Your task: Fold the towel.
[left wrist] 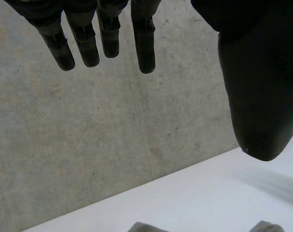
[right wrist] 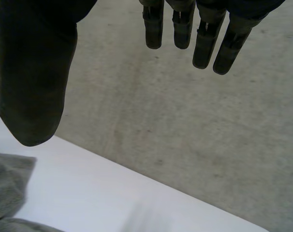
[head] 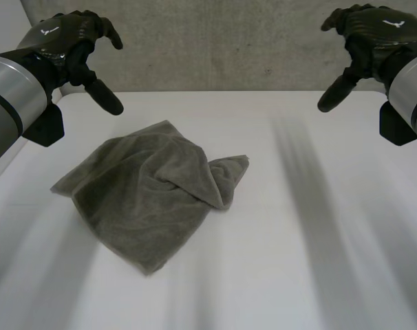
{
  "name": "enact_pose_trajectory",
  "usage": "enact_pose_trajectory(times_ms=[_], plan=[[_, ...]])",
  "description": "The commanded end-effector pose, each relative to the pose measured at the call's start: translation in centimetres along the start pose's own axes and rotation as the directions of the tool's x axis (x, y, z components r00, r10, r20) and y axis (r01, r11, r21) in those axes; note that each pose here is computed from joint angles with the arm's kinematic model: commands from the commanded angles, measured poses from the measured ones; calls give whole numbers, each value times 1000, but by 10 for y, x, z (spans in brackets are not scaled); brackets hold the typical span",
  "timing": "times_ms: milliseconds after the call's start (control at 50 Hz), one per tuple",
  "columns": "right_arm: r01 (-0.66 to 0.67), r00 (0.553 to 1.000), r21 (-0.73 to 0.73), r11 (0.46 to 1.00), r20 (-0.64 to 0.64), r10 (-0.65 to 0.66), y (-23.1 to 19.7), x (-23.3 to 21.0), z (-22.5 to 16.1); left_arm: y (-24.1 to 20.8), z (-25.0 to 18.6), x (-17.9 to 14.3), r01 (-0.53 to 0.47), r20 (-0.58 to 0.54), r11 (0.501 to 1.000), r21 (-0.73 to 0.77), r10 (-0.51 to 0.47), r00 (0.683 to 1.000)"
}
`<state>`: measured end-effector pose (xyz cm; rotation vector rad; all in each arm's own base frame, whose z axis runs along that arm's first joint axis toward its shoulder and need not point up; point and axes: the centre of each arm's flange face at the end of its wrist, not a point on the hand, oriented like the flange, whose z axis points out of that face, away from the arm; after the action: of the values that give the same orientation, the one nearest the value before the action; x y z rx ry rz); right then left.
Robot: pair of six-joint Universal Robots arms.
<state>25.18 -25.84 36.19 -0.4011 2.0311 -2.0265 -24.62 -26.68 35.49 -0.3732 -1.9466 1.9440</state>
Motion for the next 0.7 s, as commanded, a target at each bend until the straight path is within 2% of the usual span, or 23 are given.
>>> enact_pose_trajectory(times_ms=[20,60,80,120,140,180,200,220,240,280,360,400,500,560,620,700], plan=[[157,964,-102,982,233,-130,24,-24,0,-4,5,-5,-17,5,999,35,17,1000],[203,947,-132,970,279,-160,32,-28,-2,2,8,-8,-87,-9,996,18,88,996],[204,947,-132,970,279,-161,32,-28,-2,2,8,-8,-88,-9,996,18,88,996],[273,906,-181,945,380,-189,45,-41,-13,16,12,-6,-216,-60,976,-19,214,975],[273,905,-181,945,380,-189,45,-42,-13,17,12,-6,-217,-61,976,-19,215,975],[326,846,-211,921,499,-185,61,-74,-35,34,12,-4,-342,-125,938,-55,333,935],[326,846,-211,921,500,-185,61,-74,-35,34,12,-4,-342,-125,938,-55,334,934],[339,823,-223,914,541,-173,70,-86,-45,42,12,-5,-390,-150,919,-67,377,914],[339,823,-223,914,542,-173,70,-86,-45,42,12,-5,-390,-150,918,-67,377,914],[357,785,-227,906,599,-160,85,-105,-61,63,11,-17,-454,-177,883,-121,431,885],[370,750,-211,905,643,-157,106,-123,-73,87,8,-31,-481,-205,856,-190,445,872],[382,708,-188,905,689,-156,127,-145,-88,98,5,-34,-489,-228,845,-218,443,867],[407,667,-172,897,727,-163,154,-166,-103,145,-13,-37,-514,-328,795,-323,416,848],[425,655,-165,890,735,-177,172,-178,-107,155,-18,-40,-522,-340,778,-350,414,845],[431,645,-149,890,740,-189,185,-189,-109,179,-27,-51,-544,-357,738,-400,421,834],[424,634,-125,897,748,-196,197,-203,-106,195,-31,-53,-550,-364,726,-414,422,831]])
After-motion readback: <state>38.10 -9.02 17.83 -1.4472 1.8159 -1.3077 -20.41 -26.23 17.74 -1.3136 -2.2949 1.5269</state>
